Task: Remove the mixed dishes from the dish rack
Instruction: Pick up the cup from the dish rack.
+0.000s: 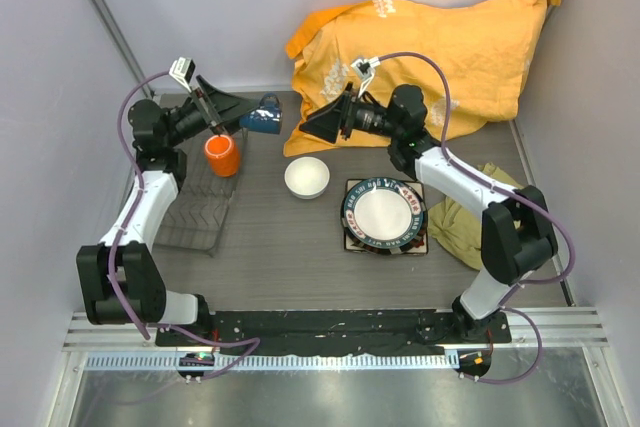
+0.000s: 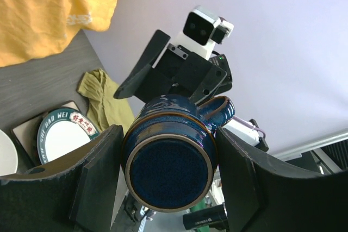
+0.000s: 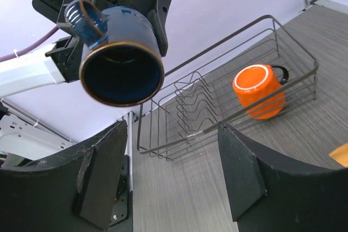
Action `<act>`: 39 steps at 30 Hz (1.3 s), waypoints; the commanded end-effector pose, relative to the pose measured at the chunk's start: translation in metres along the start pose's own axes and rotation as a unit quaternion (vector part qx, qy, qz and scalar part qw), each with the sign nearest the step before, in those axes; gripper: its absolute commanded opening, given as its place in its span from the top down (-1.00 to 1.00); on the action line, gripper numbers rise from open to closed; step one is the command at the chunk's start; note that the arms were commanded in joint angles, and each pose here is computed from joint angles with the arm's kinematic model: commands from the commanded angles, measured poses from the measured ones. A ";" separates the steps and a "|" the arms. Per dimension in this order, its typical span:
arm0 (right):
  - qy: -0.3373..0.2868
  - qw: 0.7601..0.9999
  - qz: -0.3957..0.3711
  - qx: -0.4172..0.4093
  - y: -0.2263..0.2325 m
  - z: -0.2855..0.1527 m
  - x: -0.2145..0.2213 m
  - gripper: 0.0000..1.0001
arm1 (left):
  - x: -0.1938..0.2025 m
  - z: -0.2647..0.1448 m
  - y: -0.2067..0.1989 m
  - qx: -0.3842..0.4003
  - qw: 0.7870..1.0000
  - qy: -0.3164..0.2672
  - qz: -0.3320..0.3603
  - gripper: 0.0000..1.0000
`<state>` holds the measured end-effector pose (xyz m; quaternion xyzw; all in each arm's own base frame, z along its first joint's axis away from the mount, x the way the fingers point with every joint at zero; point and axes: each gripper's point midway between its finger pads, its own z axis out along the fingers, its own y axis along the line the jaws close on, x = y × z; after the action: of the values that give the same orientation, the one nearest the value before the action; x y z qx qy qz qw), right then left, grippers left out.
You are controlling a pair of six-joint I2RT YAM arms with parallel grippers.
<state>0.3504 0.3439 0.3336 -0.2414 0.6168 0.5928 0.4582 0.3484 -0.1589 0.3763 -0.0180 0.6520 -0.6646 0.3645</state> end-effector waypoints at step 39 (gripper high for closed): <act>-0.025 0.997 -0.029 -0.063 0.026 0.035 -0.024 -0.28 | 0.012 0.005 -0.009 0.036 0.999 0.006 0.022 1.00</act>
<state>0.3586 0.3761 0.3340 -0.2512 0.6025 0.6170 0.4395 0.3420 -0.1691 0.3663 -0.0180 0.6471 -0.6814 0.3415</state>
